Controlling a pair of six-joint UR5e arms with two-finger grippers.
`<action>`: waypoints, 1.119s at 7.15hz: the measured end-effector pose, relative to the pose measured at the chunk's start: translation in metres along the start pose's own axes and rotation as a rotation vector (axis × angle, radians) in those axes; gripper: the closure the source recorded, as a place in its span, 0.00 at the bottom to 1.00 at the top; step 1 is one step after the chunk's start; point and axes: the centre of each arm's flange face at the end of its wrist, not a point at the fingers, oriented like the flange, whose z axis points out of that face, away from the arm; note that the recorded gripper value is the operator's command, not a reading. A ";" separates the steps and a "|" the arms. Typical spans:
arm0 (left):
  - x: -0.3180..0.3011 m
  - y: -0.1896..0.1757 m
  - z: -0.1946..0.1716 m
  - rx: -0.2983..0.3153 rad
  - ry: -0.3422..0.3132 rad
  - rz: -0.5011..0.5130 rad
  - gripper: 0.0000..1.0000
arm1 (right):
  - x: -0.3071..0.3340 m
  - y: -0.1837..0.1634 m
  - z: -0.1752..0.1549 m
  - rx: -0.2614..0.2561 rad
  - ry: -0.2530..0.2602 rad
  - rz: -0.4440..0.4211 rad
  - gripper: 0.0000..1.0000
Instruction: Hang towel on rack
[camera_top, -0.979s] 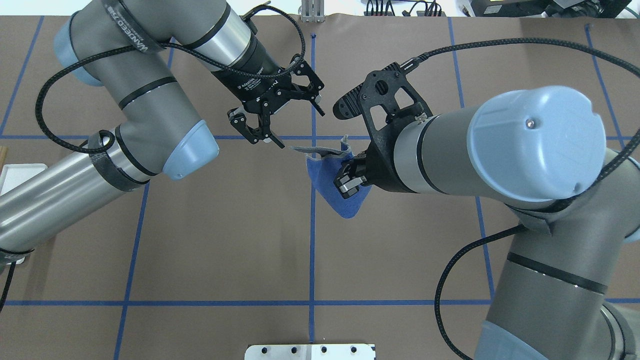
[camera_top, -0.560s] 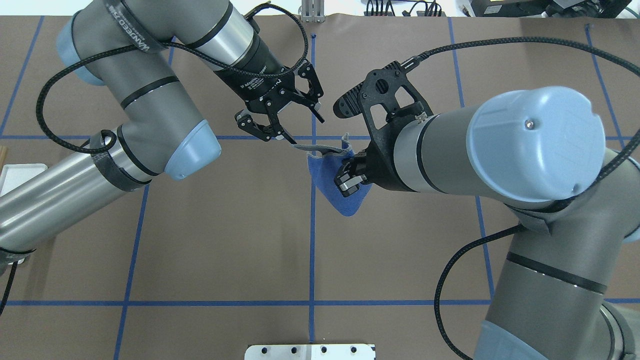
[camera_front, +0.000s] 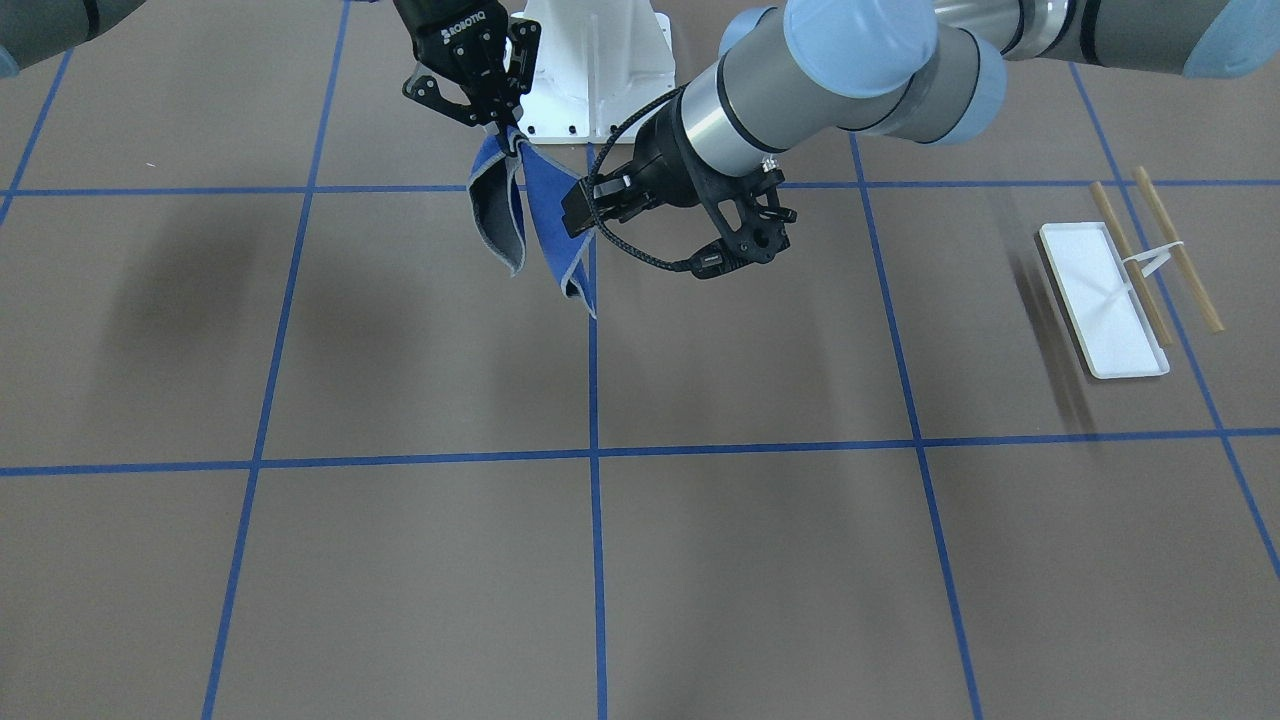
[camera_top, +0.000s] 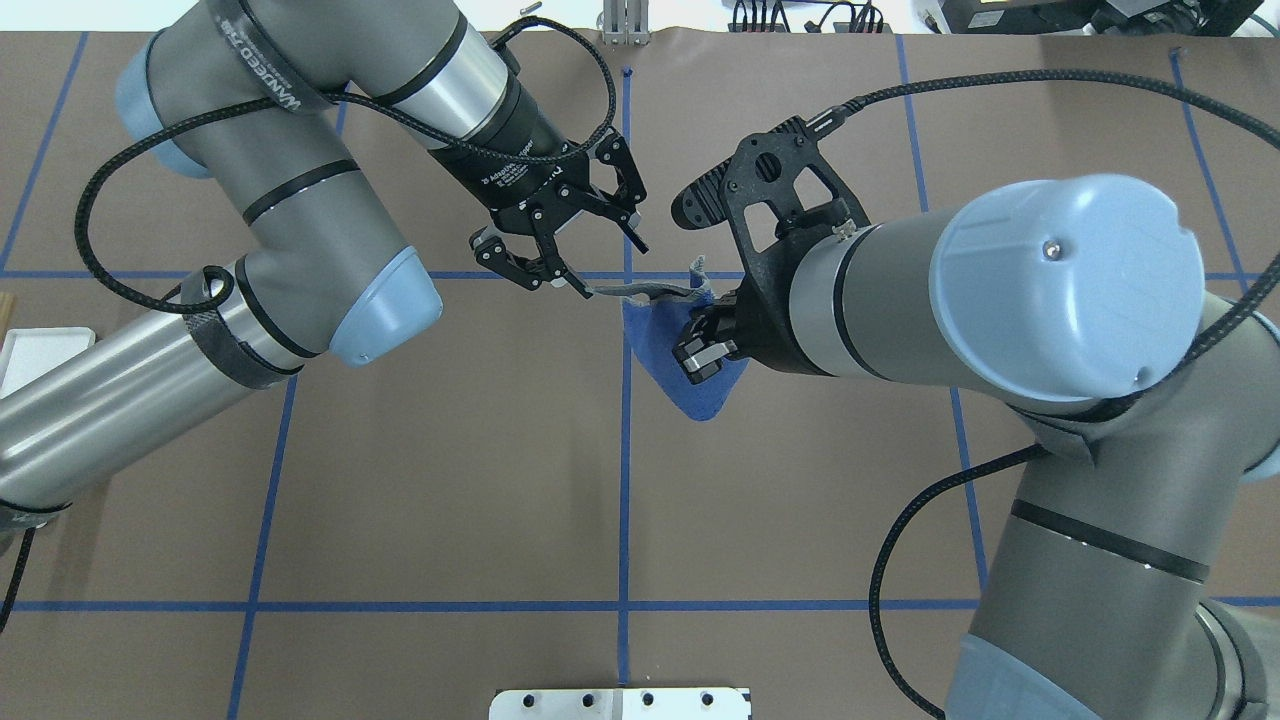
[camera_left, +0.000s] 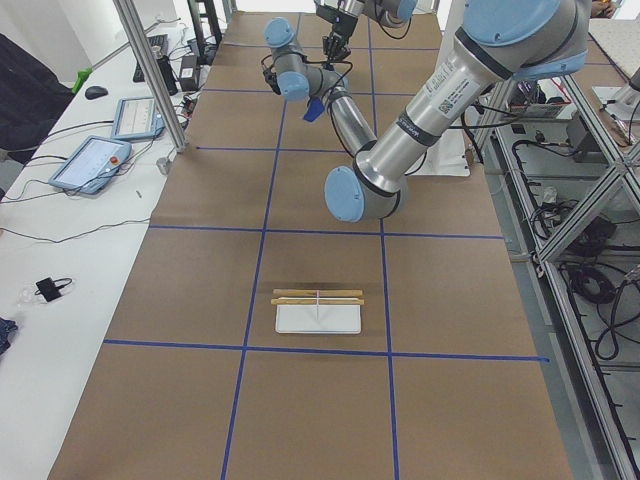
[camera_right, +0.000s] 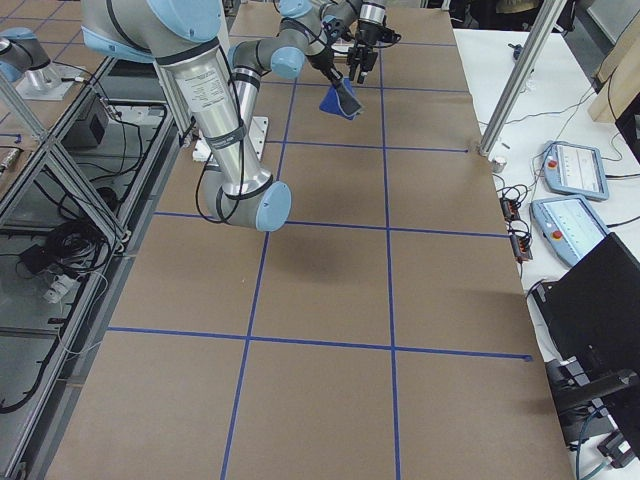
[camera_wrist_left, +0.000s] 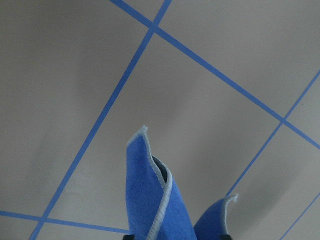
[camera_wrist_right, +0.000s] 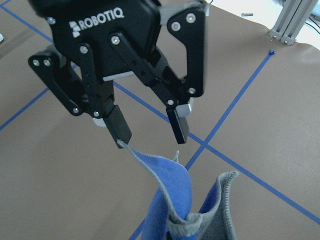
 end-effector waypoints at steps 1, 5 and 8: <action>0.001 0.003 0.002 -0.004 0.000 -0.016 0.36 | 0.003 -0.001 0.001 0.003 0.008 0.002 1.00; 0.003 0.012 0.007 -0.017 -0.002 -0.037 0.36 | 0.006 -0.006 0.010 0.009 0.021 0.022 1.00; 0.002 0.010 0.005 -0.011 0.001 -0.033 0.35 | 0.011 -0.005 0.004 0.017 0.022 0.024 1.00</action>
